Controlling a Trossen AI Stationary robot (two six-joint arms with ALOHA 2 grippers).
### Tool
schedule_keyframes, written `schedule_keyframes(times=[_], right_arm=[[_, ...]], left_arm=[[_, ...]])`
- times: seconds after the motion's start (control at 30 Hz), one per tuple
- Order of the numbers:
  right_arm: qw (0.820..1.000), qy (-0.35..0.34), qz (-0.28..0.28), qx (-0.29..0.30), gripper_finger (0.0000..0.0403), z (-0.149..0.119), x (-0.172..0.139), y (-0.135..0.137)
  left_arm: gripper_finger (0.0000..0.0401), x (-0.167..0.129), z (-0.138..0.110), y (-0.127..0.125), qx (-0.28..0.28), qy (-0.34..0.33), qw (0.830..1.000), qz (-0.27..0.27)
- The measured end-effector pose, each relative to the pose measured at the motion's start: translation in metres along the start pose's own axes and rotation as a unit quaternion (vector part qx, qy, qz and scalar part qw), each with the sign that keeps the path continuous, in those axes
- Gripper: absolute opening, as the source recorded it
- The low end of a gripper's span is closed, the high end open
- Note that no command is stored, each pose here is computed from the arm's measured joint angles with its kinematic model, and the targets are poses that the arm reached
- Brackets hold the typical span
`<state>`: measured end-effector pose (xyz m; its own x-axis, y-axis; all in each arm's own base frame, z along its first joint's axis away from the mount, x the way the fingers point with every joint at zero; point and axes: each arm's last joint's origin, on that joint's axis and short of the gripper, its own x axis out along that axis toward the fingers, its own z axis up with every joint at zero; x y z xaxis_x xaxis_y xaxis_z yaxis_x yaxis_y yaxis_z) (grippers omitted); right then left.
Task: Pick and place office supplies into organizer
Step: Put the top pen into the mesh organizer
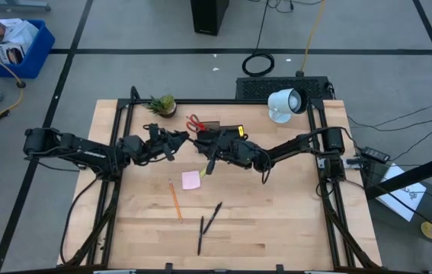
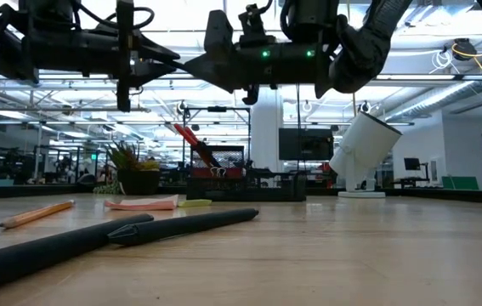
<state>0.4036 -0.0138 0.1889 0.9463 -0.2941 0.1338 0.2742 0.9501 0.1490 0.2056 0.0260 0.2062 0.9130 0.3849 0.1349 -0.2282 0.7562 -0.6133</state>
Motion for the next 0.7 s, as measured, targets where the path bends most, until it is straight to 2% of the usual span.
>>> schedule_keyframes(times=[0.23,0.5,0.7], right_arm=[[1.0,0.001,0.0,-0.011,0.0035,0.0,0.0,0.0],[0.995,0.053,0.016,-0.077,0.0062,-0.014,-0.009,0.003],[0.987,0.109,0.022,-0.117,0.009,-0.037,-0.032,0.001]], left_arm=[[0.0041,0.0,0.001,-0.002,0.003,0.0,1.0,-0.015],[0.0067,-0.001,0.003,-0.002,0.027,-0.009,0.999,-0.018],[0.005,-0.001,0.004,-0.002,0.035,-0.011,0.999,-0.012]])
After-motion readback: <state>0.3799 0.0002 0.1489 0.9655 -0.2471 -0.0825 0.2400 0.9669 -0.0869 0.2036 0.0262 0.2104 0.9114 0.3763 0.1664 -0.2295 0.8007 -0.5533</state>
